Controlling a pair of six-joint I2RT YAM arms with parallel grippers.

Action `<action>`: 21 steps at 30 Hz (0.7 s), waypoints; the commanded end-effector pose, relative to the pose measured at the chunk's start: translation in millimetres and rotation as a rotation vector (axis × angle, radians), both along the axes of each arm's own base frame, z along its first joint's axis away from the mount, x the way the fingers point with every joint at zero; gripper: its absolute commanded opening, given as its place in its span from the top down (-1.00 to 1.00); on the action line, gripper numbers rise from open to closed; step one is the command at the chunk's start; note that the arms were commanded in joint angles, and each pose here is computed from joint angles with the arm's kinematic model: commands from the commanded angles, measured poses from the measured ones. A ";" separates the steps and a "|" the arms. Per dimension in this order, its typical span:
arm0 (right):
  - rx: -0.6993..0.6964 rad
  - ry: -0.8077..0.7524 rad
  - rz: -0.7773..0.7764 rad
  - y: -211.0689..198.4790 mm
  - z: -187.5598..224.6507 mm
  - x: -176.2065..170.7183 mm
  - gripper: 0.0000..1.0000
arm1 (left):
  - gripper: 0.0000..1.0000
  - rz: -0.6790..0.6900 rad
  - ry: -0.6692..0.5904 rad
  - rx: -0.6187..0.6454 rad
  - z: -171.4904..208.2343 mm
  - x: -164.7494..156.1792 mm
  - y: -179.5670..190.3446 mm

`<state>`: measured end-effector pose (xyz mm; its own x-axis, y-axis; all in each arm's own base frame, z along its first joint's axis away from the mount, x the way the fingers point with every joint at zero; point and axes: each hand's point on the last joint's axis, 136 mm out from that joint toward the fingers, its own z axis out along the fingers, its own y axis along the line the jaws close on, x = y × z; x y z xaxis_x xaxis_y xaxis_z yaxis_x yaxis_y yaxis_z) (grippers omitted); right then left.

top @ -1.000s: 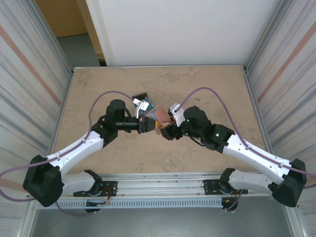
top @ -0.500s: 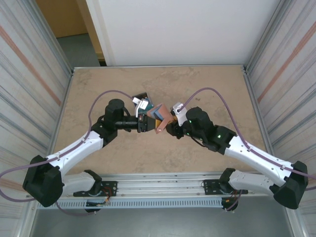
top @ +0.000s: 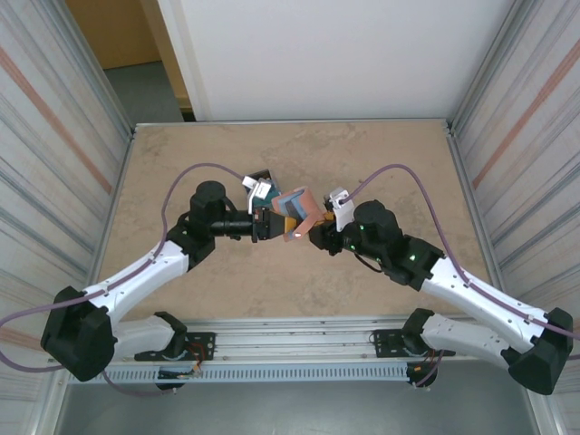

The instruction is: Take the credit cards out of the card holder

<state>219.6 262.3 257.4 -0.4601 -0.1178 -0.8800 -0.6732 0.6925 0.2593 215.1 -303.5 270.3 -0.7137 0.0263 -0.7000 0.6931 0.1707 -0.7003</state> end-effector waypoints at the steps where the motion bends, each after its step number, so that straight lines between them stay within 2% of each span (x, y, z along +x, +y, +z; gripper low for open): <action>1: 0.034 0.007 -0.001 1.7 3.1 1.0 0.33 | 0.57 -0.042 -0.092 -0.051 27.4 -12.3 -0.9; 5: 0.039 0.012 0.005 4.5 3.2 1.3 0.34 | 0.57 -0.034 -0.097 -0.047 27.7 -10.1 -1.2; 7: 0.041 0.011 -0.001 4.6 4.1 2.4 0.32 | 0.66 -0.031 -0.098 -0.040 26.8 -9.2 -1.4; 12: 0.033 -0.009 -0.028 -0.5 8.0 5.7 0.05 | 0.91 -0.013 -0.097 -0.011 21.7 -7.3 0.5; 14: 0.024 -0.016 -0.043 -3.9 8.9 7.6 0.00 | 0.97 -0.003 -0.099 0.006 19.6 -6.7 1.9; 21: -0.033 -0.027 -0.205 -30.9 10.5 25.2 -0.02 | 1.00 0.046 -0.098 0.071 9.8 -5.6 10.2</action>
